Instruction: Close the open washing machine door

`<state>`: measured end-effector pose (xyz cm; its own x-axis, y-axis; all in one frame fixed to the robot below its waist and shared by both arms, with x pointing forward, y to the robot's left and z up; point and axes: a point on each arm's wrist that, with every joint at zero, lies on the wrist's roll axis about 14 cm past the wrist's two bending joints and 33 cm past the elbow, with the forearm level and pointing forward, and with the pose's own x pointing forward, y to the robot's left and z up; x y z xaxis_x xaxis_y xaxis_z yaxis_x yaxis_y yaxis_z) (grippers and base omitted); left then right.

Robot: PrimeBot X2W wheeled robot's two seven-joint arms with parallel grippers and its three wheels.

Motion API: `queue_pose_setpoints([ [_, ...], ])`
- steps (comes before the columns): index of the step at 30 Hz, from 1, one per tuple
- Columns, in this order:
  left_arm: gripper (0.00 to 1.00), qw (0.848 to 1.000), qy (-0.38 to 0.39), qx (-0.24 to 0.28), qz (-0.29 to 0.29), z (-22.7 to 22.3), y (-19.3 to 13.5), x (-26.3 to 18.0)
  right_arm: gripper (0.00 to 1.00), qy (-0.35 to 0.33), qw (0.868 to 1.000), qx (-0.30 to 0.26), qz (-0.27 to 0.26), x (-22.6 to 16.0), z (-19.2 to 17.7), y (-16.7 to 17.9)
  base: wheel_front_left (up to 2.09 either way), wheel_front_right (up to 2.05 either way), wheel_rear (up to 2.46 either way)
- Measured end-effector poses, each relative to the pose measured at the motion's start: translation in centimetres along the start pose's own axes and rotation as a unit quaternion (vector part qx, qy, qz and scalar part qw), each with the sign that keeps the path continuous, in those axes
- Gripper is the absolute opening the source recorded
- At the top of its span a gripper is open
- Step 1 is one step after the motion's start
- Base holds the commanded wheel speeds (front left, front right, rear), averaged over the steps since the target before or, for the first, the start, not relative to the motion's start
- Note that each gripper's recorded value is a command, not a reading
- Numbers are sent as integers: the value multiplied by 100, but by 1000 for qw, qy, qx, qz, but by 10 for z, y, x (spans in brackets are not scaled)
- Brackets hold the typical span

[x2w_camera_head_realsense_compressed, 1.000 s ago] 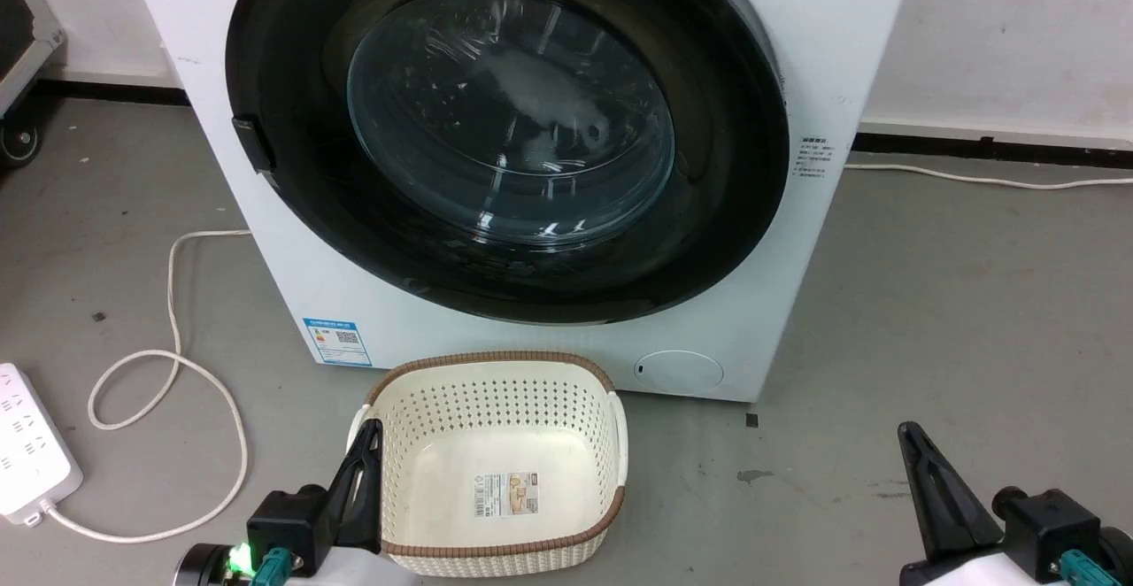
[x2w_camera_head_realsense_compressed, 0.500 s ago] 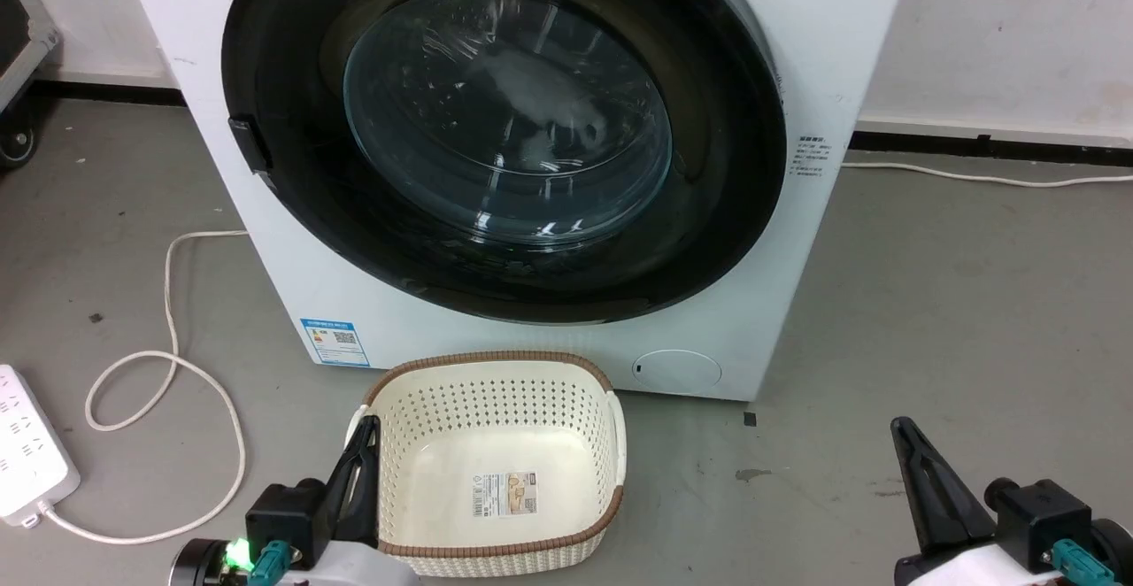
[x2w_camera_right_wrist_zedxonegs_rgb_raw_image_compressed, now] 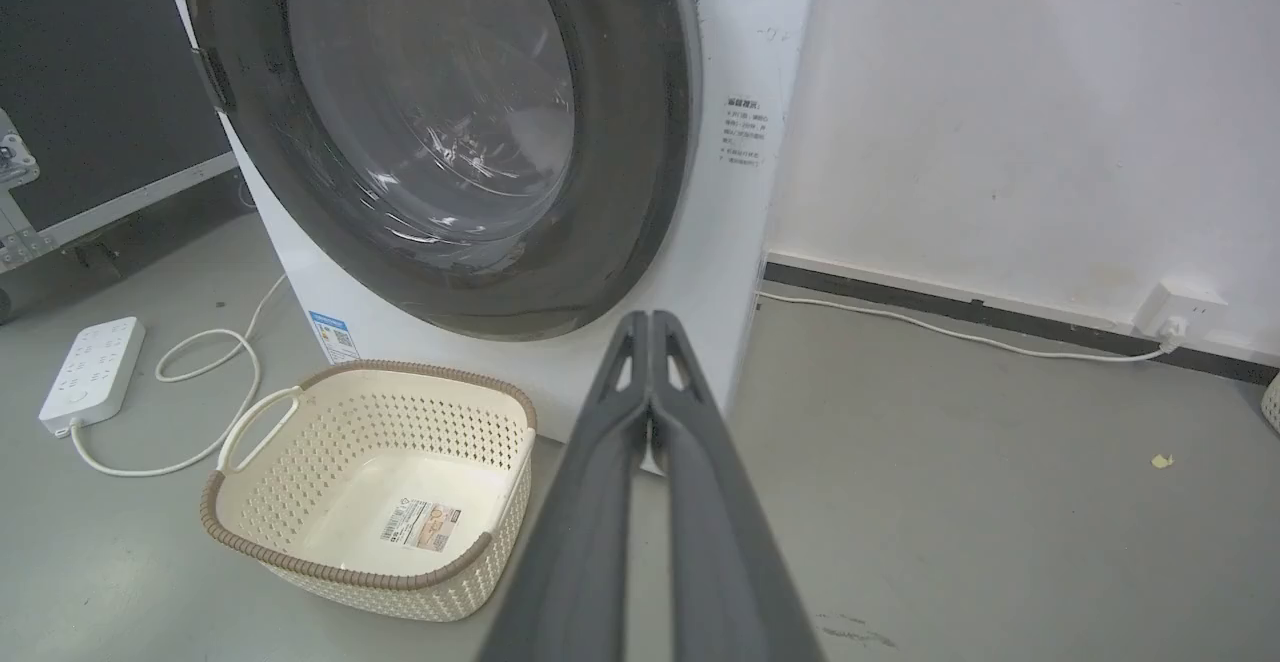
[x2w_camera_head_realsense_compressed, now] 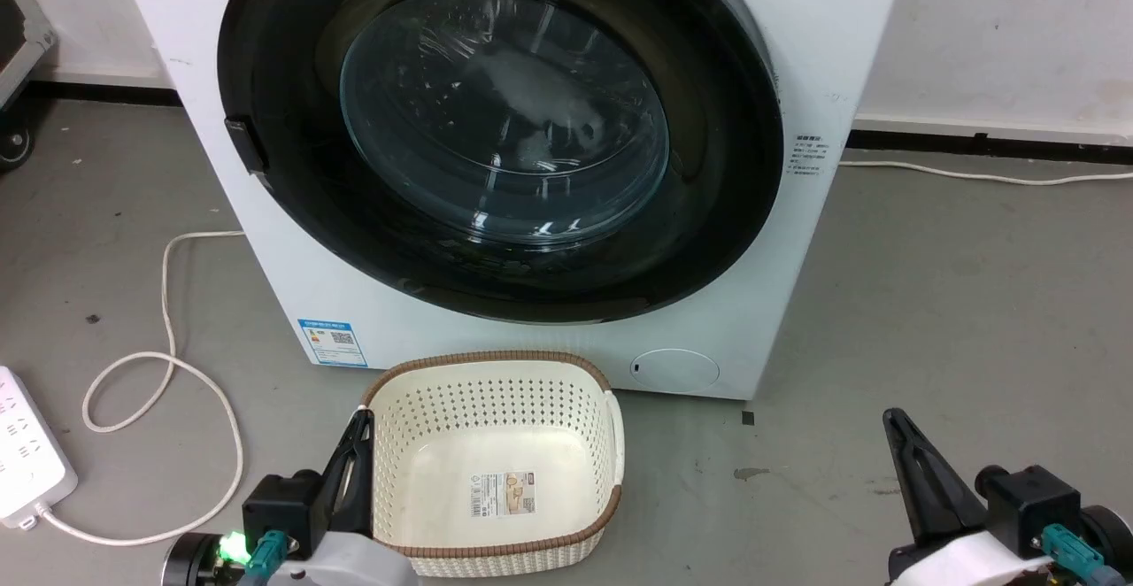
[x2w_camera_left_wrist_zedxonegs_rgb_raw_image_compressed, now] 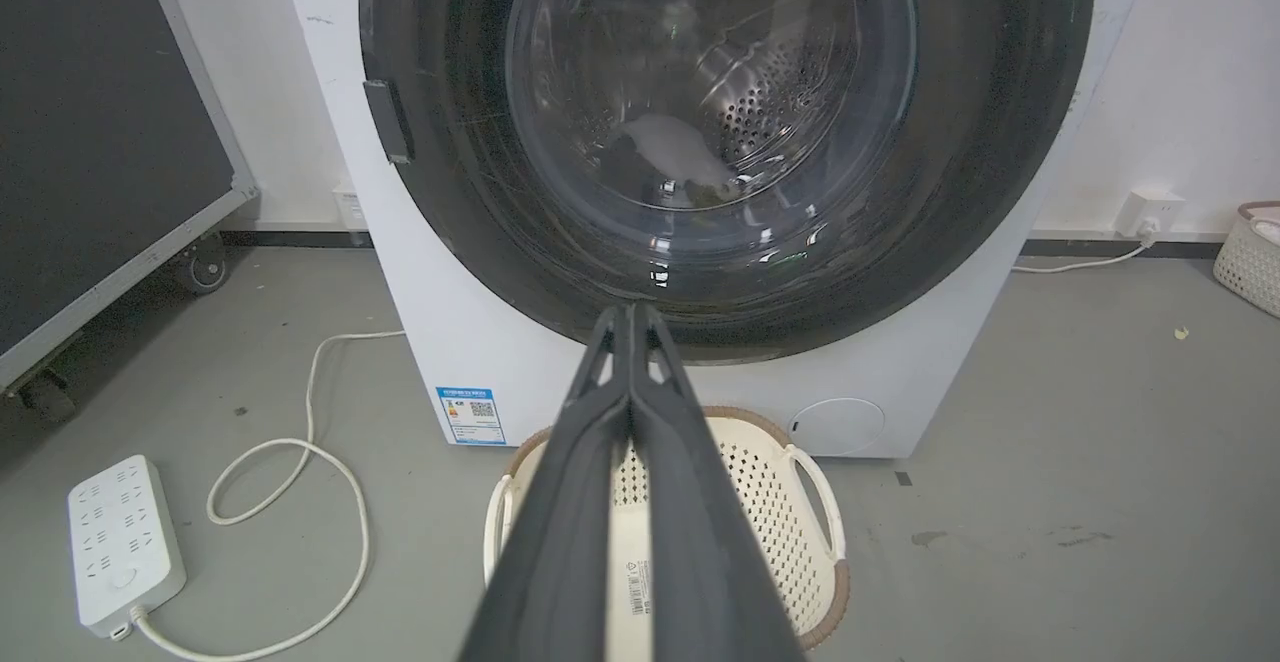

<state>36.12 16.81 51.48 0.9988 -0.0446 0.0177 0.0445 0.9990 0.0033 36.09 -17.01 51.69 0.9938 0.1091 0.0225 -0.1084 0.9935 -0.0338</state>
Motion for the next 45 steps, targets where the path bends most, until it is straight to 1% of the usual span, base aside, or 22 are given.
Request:
queue_pose_setpoints([
  [45,0,1000,16,19,17,6,8,7,0,21,1000,-6,9,8,4,7,0,0,0],
])
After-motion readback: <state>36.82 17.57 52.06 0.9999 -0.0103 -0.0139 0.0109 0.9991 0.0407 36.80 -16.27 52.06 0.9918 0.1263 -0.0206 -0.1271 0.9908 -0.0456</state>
